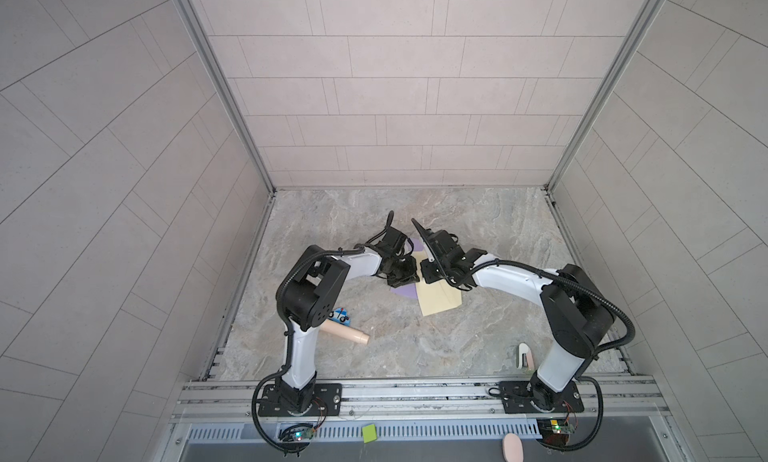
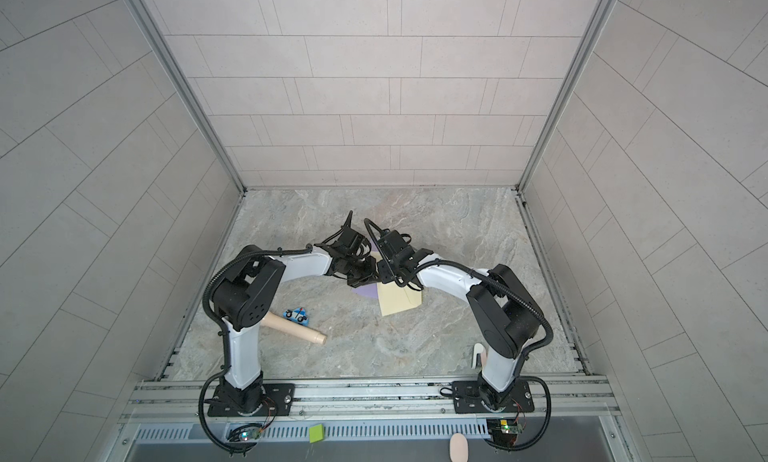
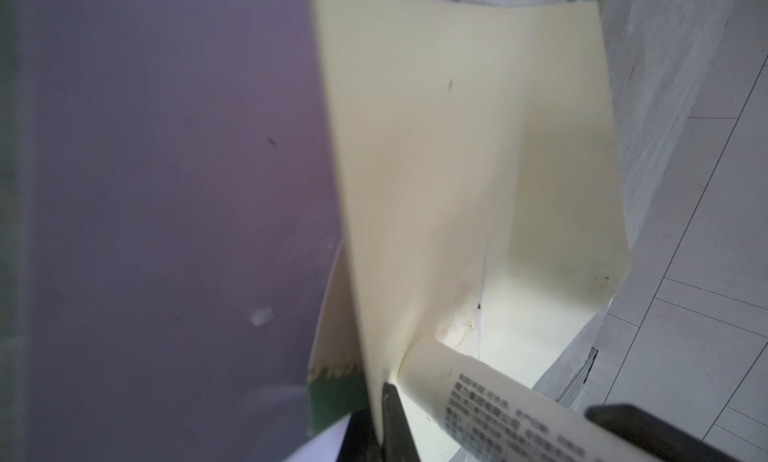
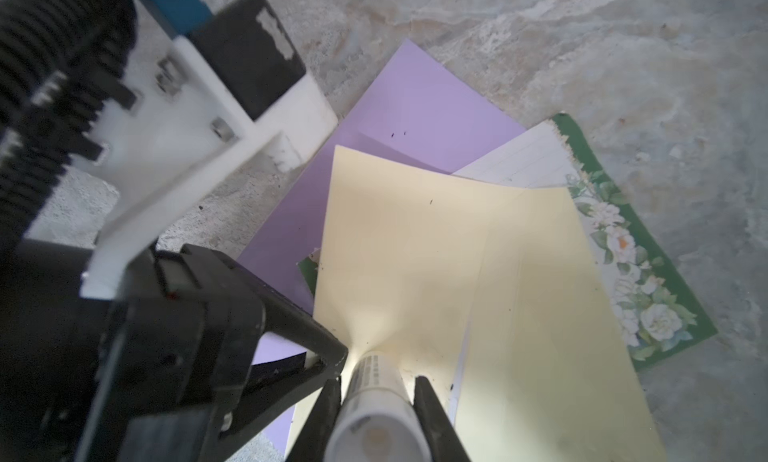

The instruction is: Place the letter into the envelope and seal it

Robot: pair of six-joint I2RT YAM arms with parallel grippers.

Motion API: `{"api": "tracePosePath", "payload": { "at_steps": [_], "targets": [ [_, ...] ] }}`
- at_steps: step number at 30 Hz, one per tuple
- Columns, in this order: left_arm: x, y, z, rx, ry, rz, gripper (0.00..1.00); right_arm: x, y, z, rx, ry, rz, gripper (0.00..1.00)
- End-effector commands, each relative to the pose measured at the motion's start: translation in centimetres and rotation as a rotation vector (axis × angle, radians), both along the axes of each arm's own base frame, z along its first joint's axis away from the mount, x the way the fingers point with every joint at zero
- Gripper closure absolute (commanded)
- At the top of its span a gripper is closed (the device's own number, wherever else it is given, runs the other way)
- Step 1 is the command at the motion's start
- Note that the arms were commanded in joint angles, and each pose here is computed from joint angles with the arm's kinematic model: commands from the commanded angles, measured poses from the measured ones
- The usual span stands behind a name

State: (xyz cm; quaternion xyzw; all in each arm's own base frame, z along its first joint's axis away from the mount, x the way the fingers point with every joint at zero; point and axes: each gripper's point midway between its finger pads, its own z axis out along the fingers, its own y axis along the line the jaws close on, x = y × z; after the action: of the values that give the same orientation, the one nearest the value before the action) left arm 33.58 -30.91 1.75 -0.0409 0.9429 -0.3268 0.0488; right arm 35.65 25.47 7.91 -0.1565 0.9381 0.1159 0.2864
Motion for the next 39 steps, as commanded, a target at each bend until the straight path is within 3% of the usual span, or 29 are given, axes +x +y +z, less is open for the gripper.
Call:
{"api": "tracePosePath", "payload": {
  "at_steps": [1, 7, 14, 18, 22, 27, 29, 34, 39],
  "targets": [
    [-0.9, 0.9, -1.9, 0.074, 0.036, -0.007, 1.00, -0.7, -1.0, -1.7, -0.051, 0.030, -0.024, 1.00],
    [-0.9, 1.1, -2.0, 0.084, 0.033, -0.002, 1.00, -0.2, -4.7, -2.5, -0.194, 0.003, -0.129, 1.00],
    [-1.3, 1.2, -2.2, 0.087, 0.042, -0.009, 1.00, 0.5, -5.6, -2.7, -0.200, 0.015, -0.162, 1.00],
    [-1.3, 1.3, -2.3, 0.093, 0.042, -0.006, 1.00, 0.6, -4.8, -1.5, -0.152, 0.009, -0.147, 1.00],
    [-1.3, 1.3, -2.3, 0.096, 0.040, -0.005, 1.00, 1.1, -4.2, 3.7, 0.004, -0.053, -0.150, 1.00],
    [-1.3, 1.2, -2.4, 0.092, 0.044, -0.011, 1.00, 2.0, -9.0, 9.7, 0.131, -0.105, -0.298, 1.00],
    [-1.2, 1.2, -2.5, 0.094, 0.044, -0.011, 1.00, 1.9, -11.7, 9.7, 0.137, -0.037, -0.361, 1.00],
    [-1.2, 1.1, -2.4, 0.090, 0.042, -0.018, 1.00, -0.9, -17.3, 6.3, -0.026, 0.257, -0.442, 1.00],
    [-1.0, 1.0, -2.3, 0.092, 0.034, -0.026, 1.00, -2.7, -18.3, 1.3, -0.081, 0.457, -0.459, 1.00]
  ]
}}
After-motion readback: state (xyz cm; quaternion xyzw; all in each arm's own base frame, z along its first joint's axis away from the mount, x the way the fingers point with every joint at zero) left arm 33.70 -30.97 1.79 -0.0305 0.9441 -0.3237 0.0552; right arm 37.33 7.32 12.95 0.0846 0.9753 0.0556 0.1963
